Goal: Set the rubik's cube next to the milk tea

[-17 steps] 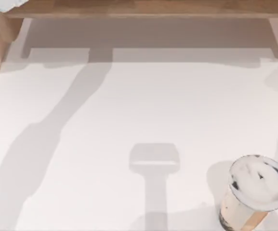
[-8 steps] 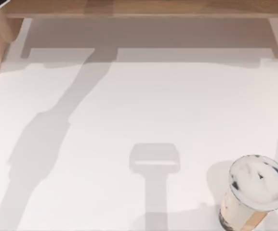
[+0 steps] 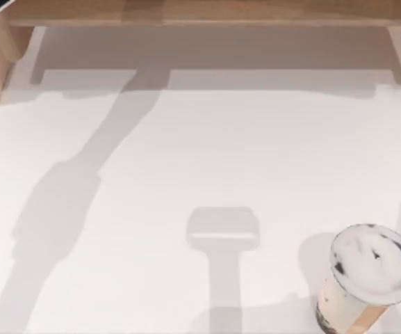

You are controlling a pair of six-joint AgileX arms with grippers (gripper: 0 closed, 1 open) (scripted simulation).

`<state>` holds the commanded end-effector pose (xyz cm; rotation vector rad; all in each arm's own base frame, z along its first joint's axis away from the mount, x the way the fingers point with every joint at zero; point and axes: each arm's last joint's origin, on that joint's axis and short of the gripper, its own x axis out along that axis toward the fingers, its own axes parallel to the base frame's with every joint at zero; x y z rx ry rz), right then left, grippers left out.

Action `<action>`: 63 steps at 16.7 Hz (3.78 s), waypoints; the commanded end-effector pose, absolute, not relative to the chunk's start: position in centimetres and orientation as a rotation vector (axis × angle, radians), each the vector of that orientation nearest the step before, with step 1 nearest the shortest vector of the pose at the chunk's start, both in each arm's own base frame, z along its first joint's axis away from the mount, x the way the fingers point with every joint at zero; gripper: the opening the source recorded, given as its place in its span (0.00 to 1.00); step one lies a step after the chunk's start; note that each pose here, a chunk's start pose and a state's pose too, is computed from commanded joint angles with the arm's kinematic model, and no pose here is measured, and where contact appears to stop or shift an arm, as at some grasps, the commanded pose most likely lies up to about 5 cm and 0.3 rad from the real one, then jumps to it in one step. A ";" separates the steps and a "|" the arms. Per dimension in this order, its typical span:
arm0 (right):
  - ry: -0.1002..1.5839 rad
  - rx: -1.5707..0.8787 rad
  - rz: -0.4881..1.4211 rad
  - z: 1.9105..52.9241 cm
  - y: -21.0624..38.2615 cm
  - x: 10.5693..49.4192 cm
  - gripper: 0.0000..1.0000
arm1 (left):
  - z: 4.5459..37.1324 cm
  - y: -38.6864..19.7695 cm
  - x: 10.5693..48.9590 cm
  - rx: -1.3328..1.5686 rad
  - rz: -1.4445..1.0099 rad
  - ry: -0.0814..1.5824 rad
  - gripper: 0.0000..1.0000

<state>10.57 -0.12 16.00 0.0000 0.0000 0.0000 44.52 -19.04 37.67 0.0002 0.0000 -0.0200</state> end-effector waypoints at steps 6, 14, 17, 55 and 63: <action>0.000 0.000 0.000 16.0 -0.1 10.6 1.00 | 37.7 -19.0 44.5 0.000 -0.020 0.000 0.17; 0.000 0.000 0.000 16.0 -0.1 10.6 1.00 | 37.7 -19.0 44.5 0.000 -0.020 0.000 0.00; 0.000 0.000 0.000 16.0 -0.1 10.6 1.00 | 37.8 -19.1 44.5 0.001 -0.021 -0.002 0.00; 0.000 0.000 0.000 16.0 -0.1 10.6 1.00 | 21.4 -30.3 22.7 -0.150 -0.082 1.319 0.00; 0.000 0.000 0.000 16.0 -0.1 10.6 1.00 | 18.3 -29.5 18.8 0.009 -0.021 1.570 0.00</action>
